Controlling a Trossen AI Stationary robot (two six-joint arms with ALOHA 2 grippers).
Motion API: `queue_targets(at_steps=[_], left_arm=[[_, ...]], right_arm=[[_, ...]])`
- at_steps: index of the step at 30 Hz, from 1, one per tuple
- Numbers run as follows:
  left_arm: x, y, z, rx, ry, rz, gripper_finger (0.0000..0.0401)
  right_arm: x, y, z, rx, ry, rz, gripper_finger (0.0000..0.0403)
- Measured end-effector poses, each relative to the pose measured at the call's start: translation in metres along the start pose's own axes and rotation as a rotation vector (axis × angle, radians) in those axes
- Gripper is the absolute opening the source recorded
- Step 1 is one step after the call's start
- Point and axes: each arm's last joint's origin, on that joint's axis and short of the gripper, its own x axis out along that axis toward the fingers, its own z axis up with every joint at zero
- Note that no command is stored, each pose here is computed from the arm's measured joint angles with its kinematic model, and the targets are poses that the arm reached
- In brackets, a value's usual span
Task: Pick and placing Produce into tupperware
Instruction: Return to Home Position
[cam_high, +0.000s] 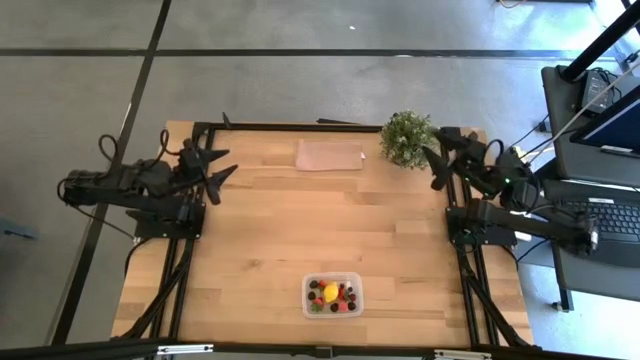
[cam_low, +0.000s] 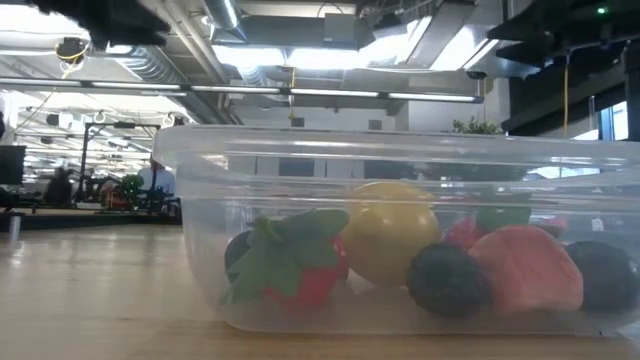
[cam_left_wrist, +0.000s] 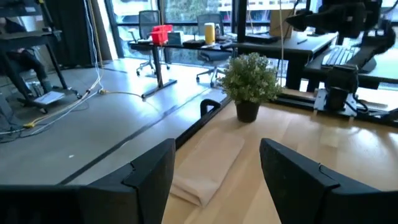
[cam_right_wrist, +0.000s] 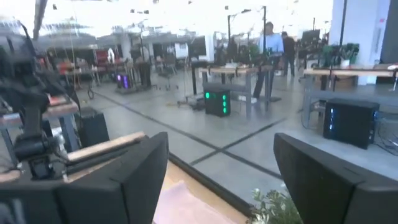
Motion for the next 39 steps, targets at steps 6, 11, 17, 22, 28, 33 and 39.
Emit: queue_targets(at_steps=[6,11,17,22,28,33,39], left_arm=[[0.001,0.006,-0.043,-0.023,-0.021,0.101,0.0228],[0.003,0.008,-0.069,-0.076,-0.025,0.193,0.0228],[0.002,0.011,-0.070,-0.080,-0.070,0.263,0.0228],[0.002,0.012,-0.070,-0.073,-0.071,0.294,0.0228],[0.003,0.014,-0.072,-0.076,-0.069,0.330,0.0228],[0.013,0.012,-0.090,-0.088,-0.055,0.389,0.0228],[0.025,0.006,-0.115,-0.111,-0.053,0.370,0.0228]], right_arm=[[-0.015,-0.007,-0.016,0.050,-0.055,-0.035,0.0291],[-0.020,-0.010,-0.038,0.079,-0.057,-0.070,0.0291],[-0.018,-0.013,-0.067,0.109,-0.040,-0.149,0.0291],[-0.016,-0.015,-0.080,0.117,-0.046,-0.225,0.0291],[-0.014,-0.015,-0.086,0.147,-0.106,-0.235,0.0291],[-0.012,-0.015,-0.097,0.188,-0.106,-0.233,0.0291],[-0.012,-0.015,-0.099,0.208,-0.106,-0.232,0.0291]])
